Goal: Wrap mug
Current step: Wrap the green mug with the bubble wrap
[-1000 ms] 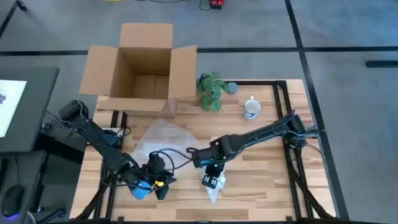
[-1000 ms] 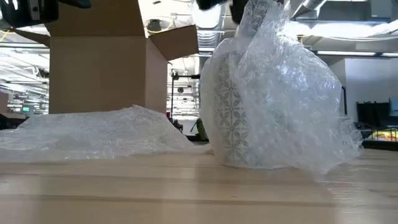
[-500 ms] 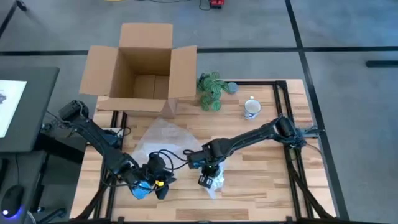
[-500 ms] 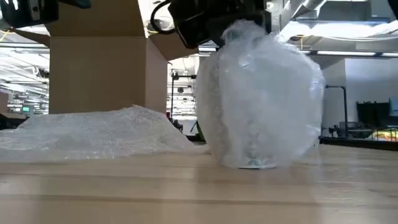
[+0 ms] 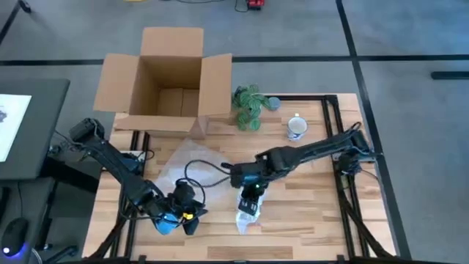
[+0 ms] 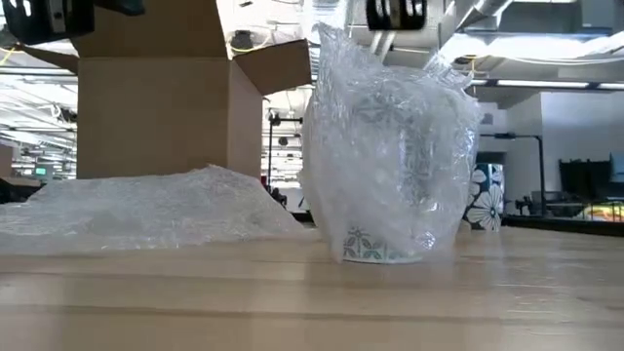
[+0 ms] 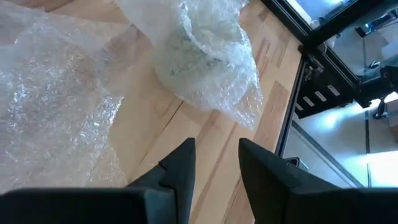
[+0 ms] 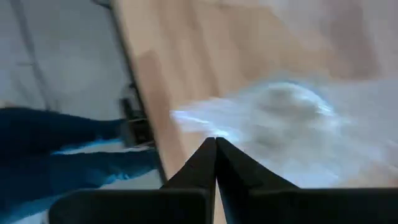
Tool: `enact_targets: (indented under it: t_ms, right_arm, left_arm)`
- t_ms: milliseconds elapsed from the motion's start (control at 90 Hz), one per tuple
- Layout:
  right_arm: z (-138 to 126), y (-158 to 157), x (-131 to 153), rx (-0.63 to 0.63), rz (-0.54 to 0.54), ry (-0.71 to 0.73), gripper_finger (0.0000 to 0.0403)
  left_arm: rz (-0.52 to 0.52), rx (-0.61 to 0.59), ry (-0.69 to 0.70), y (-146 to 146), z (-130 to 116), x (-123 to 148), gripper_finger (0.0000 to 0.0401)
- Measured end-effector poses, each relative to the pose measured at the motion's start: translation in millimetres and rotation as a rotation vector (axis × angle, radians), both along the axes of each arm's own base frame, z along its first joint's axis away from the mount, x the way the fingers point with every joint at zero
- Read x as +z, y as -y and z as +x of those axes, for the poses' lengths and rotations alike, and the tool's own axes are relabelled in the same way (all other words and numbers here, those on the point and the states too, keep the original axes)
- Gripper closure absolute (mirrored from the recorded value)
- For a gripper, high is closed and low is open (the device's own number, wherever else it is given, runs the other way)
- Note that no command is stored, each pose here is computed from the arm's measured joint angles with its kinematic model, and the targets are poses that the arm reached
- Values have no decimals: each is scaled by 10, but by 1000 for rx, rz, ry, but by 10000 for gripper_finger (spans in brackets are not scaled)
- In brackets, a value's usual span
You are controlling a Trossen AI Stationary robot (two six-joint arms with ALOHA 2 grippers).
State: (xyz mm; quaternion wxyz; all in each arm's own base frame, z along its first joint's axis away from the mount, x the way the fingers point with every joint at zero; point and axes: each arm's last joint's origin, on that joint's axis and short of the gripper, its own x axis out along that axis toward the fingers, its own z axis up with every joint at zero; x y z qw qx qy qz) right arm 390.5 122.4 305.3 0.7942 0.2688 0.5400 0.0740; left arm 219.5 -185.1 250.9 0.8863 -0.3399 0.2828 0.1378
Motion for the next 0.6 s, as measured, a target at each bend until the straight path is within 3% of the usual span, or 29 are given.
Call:
enact_targets:
  t_ms: [167,378,600]
  right_arm:
    - [95,-105,-216,30,-17,-20,403]
    - [232,2,-647,-3,-84,-167,403]
    - [247,107,-844,-51,-150,-278,403]
  left_arm:
    - [1,0,0,0,0,-1,297]
    - [5,1,-5,-6,-1,-6,297]
    - [-5,5,0,-1,4,-3,297]
